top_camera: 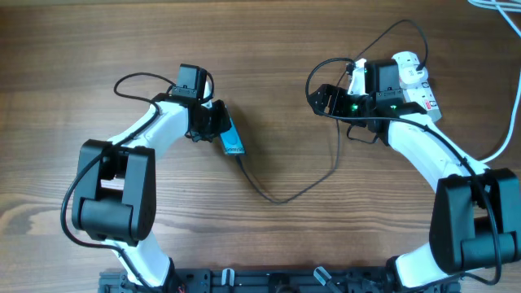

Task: Plug charger to phone and switch on socket

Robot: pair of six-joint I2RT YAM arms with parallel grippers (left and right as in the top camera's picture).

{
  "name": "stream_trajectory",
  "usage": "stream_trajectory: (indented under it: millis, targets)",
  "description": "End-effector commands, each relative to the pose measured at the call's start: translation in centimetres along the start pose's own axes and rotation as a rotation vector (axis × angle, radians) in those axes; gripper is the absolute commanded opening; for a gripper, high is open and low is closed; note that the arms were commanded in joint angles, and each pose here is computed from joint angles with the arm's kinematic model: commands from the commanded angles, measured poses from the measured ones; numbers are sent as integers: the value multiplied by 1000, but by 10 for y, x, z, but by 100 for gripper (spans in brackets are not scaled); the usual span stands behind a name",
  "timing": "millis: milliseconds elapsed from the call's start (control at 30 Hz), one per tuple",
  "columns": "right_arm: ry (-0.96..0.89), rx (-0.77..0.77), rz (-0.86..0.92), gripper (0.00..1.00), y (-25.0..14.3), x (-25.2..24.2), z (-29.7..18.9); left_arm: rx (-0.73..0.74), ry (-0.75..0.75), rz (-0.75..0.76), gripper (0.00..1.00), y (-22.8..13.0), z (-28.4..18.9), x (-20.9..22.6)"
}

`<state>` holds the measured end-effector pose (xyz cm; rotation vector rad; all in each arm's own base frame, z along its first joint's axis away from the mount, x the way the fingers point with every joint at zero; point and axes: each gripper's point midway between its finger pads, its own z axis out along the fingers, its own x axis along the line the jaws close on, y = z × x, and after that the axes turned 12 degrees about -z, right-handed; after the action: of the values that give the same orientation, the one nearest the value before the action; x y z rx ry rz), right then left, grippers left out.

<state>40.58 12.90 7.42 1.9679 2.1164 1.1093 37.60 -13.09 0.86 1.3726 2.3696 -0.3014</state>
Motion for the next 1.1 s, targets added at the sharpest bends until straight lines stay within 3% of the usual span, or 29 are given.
stream_trajectory:
  millis: [0,300,400,667,867,967,1067]
  targets:
    - [-20,-6,-10,100,2,-4,0,28,-22,15,24,-5,-1,-6]
    - [-20,-3,-9,100,1,-4,0,43,-8,7,29,-9,-1,-2]
    - [-20,-3,-9,100,1,-4,0,50,0,4,36,-11,-1,0]
    - [-20,-3,-9,100,1,-4,0,55,4,2,29,-12,-1,1]
    - [5,24,-19,100,-5,0,0,7,19,8,33,-2,-1,3]
    - [3,59,-15,68,-12,0,-2,-69,58,15,28,13,-2,8]
    - [-16,42,-50,37,11,10,-26,-105,78,-35,27,22,-4,15]
